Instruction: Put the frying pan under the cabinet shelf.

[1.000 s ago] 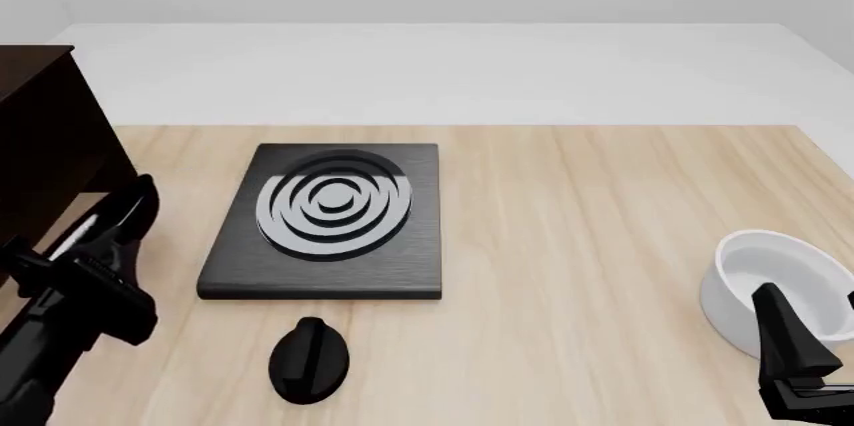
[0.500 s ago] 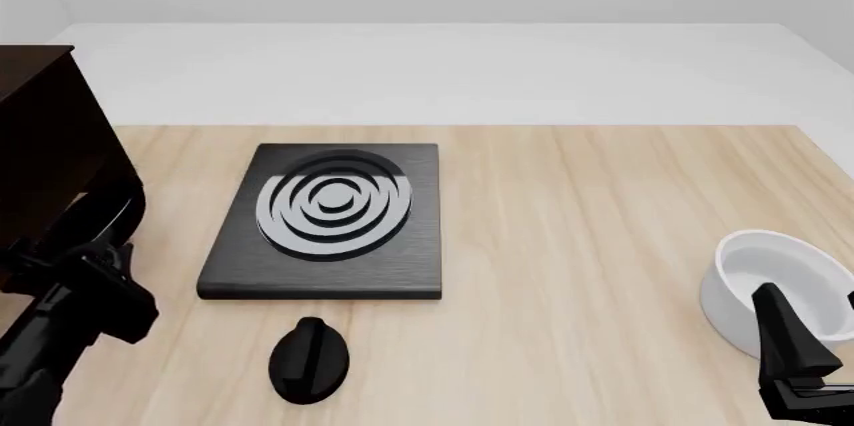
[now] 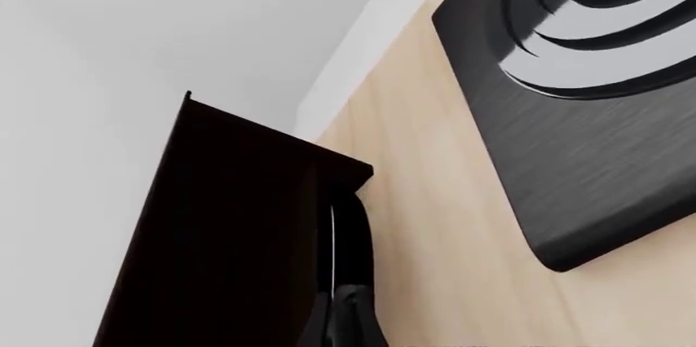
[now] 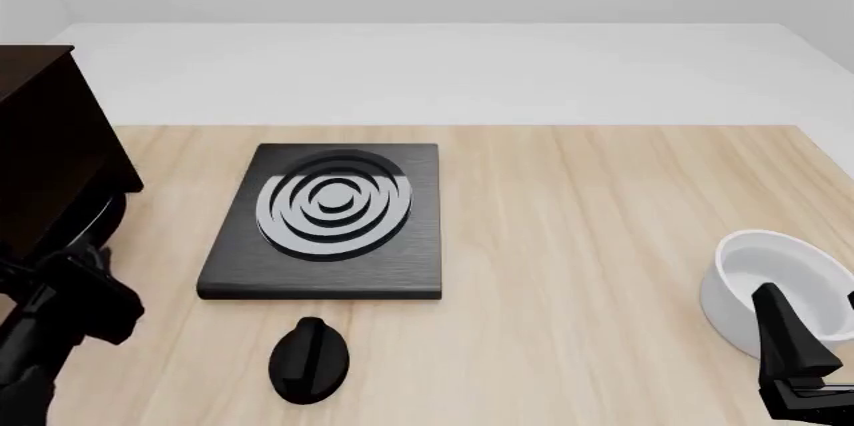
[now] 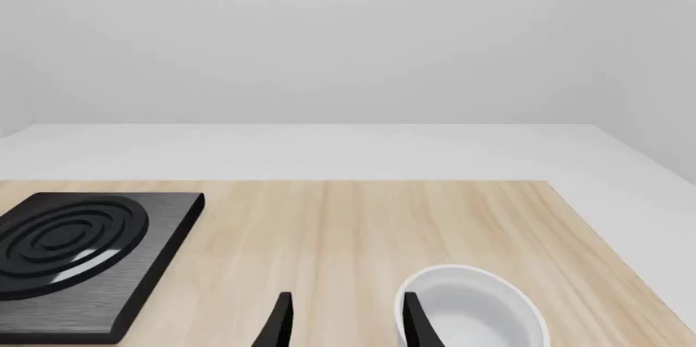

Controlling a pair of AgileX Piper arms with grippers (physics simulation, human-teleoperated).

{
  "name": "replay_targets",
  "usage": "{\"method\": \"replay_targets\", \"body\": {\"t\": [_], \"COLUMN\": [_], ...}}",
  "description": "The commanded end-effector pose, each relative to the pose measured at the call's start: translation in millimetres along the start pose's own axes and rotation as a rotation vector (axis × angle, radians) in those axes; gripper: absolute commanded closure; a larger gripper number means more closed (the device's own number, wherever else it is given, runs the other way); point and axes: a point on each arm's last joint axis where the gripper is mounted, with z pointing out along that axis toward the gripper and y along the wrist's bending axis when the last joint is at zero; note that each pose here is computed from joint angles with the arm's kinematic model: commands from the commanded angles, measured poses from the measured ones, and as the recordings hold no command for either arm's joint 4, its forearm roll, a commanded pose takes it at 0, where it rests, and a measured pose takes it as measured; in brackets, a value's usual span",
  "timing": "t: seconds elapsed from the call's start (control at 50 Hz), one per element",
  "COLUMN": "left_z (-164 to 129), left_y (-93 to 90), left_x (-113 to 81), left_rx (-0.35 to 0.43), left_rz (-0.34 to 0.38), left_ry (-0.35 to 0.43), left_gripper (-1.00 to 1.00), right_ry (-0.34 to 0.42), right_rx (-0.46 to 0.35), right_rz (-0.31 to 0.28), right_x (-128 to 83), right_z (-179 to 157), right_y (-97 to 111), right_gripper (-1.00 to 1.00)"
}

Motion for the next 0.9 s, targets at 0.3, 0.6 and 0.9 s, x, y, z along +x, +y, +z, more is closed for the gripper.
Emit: {"method": "replay_targets", "body": {"t": [0.3, 0.6, 0.9], "left_z": [15.6, 32.2, 43.3], "left_y": [-34.8, -41.7, -51.6], "left_x": [76.8, 111.6, 119.1], "left_rx": [0.146, 0.172, 0.214], "left_rz": [0.111, 0.134, 0.199], "left_ry": [0.329, 0.431, 0.428], "left_gripper": [1.0, 1.0, 1.0], "right_ry": [0.0, 0.0, 0.0], "right_rx": [0.0, 0.0, 0.0], "right_rz": [0.0, 0.0, 0.0], "right_x": [0.0, 0.0, 0.0], "right_z": [0.0, 0.0, 0.0], "right_y": [0.0, 0.0, 0.0], "right_gripper": [-1.0, -1.0, -1.0]}}
